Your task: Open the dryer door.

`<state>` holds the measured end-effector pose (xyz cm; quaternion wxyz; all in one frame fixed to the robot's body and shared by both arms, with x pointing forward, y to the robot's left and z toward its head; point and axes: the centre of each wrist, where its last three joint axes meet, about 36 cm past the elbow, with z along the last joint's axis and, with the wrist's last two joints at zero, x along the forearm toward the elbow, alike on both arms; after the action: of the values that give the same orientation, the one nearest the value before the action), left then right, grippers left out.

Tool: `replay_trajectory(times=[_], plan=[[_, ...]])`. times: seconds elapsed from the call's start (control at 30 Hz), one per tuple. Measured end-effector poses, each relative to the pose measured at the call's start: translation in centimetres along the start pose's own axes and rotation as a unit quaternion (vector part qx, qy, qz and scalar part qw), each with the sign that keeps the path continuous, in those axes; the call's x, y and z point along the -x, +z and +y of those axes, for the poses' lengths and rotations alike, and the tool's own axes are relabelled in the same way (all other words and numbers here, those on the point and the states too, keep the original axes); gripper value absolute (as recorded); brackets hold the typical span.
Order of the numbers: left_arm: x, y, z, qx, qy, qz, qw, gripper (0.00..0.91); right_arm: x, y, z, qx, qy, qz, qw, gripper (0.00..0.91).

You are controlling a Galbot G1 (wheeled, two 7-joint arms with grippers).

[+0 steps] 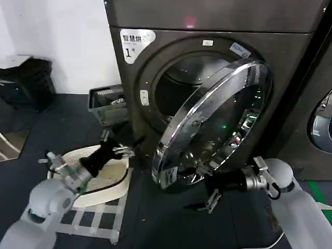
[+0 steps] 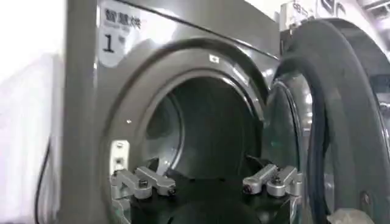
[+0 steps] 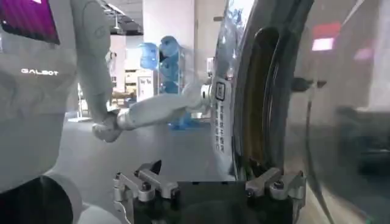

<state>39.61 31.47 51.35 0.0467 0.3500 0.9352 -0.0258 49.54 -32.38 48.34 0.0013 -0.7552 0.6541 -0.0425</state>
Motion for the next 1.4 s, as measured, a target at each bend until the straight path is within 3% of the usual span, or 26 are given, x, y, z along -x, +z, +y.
replay_trajectory(times=[0.63, 0.73, 1.07, 1.23, 1.4], plan=[[5.8, 2.3, 0.0, -0.039, 0.077, 0.021, 0.996, 0.907, -9.9, 0.3, 6.4, -0.001, 0.152, -0.008, 0.988, 0.907], [6.5, 2.5, 0.0, -0.043, 0.087, 0.023, 0.995, 0.907, -11.4, 0.2, 7.5, 0.020, 0.198, -0.019, 0.980, 0.907], [7.0, 2.5, -0.6, -0.054, 0.152, 0.035, 0.986, 0.907, -17.8, -0.3, 12.8, -0.023, 0.341, -0.048, 0.939, 0.907], [7.4, 2.7, -1.5, -0.057, 0.188, 0.030, 0.980, 0.907, -21.1, -1.3, 15.9, -0.037, 0.440, -0.043, 0.896, 0.907], [8.0, 3.0, -2.5, -0.055, 0.218, 0.022, 0.974, 0.907, -24.7, -3.2, 20.5, -0.024, 0.585, -0.046, 0.810, 0.907]])
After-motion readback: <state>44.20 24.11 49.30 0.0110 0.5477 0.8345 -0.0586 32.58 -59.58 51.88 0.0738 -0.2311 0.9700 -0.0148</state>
